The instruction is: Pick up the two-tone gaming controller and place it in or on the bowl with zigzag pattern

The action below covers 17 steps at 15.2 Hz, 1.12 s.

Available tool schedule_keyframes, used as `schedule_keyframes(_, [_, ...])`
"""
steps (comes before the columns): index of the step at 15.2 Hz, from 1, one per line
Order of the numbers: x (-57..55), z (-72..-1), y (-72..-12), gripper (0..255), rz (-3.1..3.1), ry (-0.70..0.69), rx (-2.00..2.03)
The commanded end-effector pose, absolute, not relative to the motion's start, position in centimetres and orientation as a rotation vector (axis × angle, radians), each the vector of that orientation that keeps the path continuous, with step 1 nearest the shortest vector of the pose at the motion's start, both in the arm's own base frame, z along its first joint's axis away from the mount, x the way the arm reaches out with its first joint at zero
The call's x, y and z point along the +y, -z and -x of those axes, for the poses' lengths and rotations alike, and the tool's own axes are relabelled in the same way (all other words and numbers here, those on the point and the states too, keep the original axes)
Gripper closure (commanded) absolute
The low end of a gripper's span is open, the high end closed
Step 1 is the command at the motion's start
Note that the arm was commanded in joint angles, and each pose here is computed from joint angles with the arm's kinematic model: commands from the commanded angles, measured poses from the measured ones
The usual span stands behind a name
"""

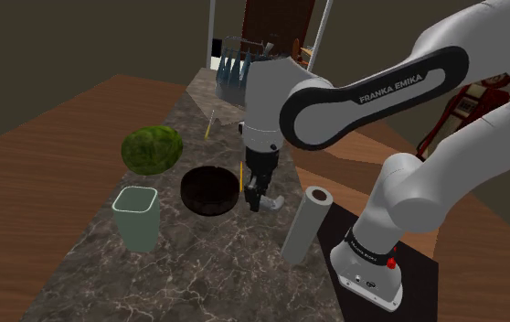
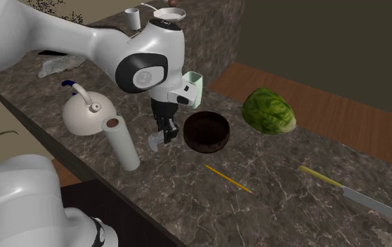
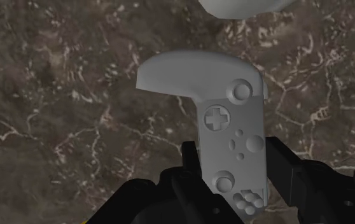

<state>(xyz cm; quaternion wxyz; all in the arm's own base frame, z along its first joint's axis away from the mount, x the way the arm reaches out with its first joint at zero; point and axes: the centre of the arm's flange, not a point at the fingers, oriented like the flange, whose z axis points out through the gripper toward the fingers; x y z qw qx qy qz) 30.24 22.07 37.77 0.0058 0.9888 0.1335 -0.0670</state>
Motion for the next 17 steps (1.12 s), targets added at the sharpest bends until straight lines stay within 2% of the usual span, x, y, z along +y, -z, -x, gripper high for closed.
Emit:
schedule_keyframes(1, [22.1,-30.3,-38.9,255,-3.095,0.211,0.418])
schedule_keyframes(10, [22.1,-30.3,-43.5,255,-3.095,0.211,0.418])
schedule_keyframes(17, [24.0,-39.3,-43.6,255,-3.095,0.211,0.418])
